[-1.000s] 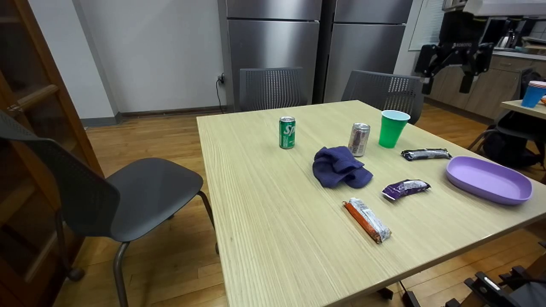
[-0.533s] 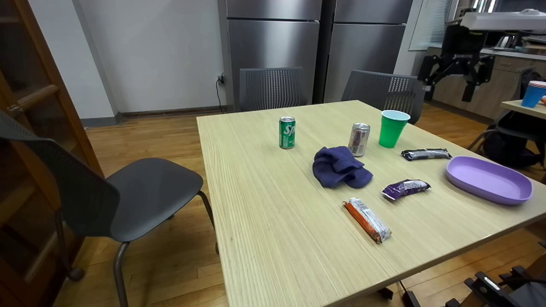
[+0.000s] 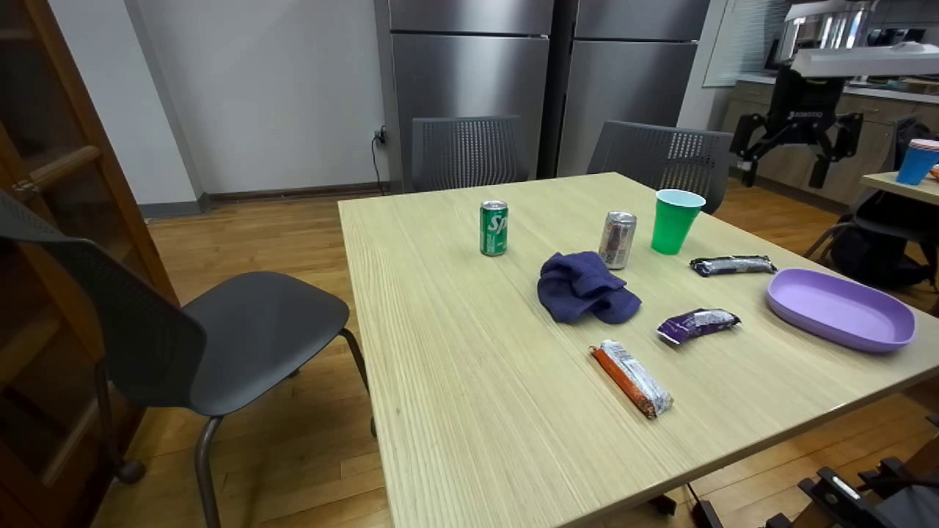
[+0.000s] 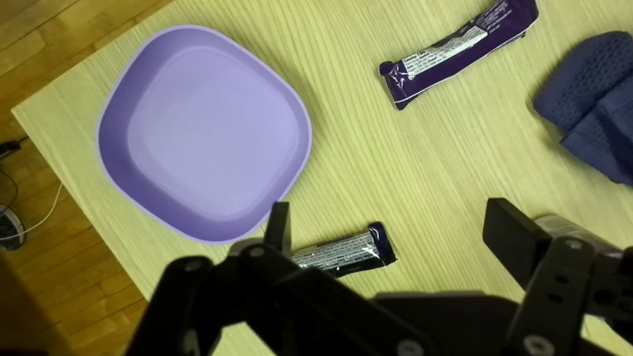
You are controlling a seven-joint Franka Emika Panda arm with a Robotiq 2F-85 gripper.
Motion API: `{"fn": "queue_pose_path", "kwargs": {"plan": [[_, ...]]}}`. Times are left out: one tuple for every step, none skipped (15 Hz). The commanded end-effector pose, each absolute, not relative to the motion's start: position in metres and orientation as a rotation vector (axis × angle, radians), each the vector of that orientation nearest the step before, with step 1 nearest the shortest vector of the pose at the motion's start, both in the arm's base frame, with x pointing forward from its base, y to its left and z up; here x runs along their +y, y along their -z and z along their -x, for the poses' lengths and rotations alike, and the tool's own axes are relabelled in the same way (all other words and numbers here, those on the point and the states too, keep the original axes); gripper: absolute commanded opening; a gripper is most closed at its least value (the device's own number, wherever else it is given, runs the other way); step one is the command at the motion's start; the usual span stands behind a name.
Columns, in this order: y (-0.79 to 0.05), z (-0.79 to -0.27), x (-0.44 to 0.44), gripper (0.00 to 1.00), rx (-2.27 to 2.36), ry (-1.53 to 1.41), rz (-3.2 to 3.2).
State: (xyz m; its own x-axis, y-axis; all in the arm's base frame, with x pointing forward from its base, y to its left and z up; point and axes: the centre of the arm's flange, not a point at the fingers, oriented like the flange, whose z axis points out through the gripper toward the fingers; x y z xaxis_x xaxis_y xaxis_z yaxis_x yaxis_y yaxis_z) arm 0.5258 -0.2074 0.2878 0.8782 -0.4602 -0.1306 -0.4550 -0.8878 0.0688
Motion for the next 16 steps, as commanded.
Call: {"fn": "queue_pose_path", "kwargs": {"plan": [[-0.277,-0.542,-0.225,1.0,-0.854,0.215,-2.966],[-0.274,-0.545,-0.23,1.0,-0.884,0.206,-2.945],[-0.27,-0.547,-0.234,1.0,-0.909,0.205,-2.934],[-0.266,-0.55,-0.237,1.0,-0.938,0.195,-2.916],[-0.263,-0.553,-0.241,1.0,-0.963,0.185,-2.902],[-0.26,-0.557,-0.244,1.0,-0.991,0.178,-2.888],[-0.257,-0.561,-0.245,1.0,-1.0,0.181,-2.879],[-0.256,-0.565,-0.244,1.0,-0.985,0.199,-2.877],[-0.257,-0.547,-0.239,1.0,-0.95,0.199,-2.899],[-0.255,-0.551,-0.24,1.0,-0.953,0.198,-2.895],[-0.253,-0.553,-0.241,1.0,-0.954,0.198,-2.892],[-0.252,-0.554,-0.241,1.0,-0.954,0.199,-2.891],[-0.252,-0.555,-0.242,1.0,-0.954,0.198,-2.89],[-0.252,-0.555,-0.242,1.0,-0.954,0.197,-2.89],[-0.252,-0.556,-0.242,1.0,-0.955,0.195,-2.89],[-0.252,-0.556,-0.242,1.0,-0.955,0.194,-2.89]]}}
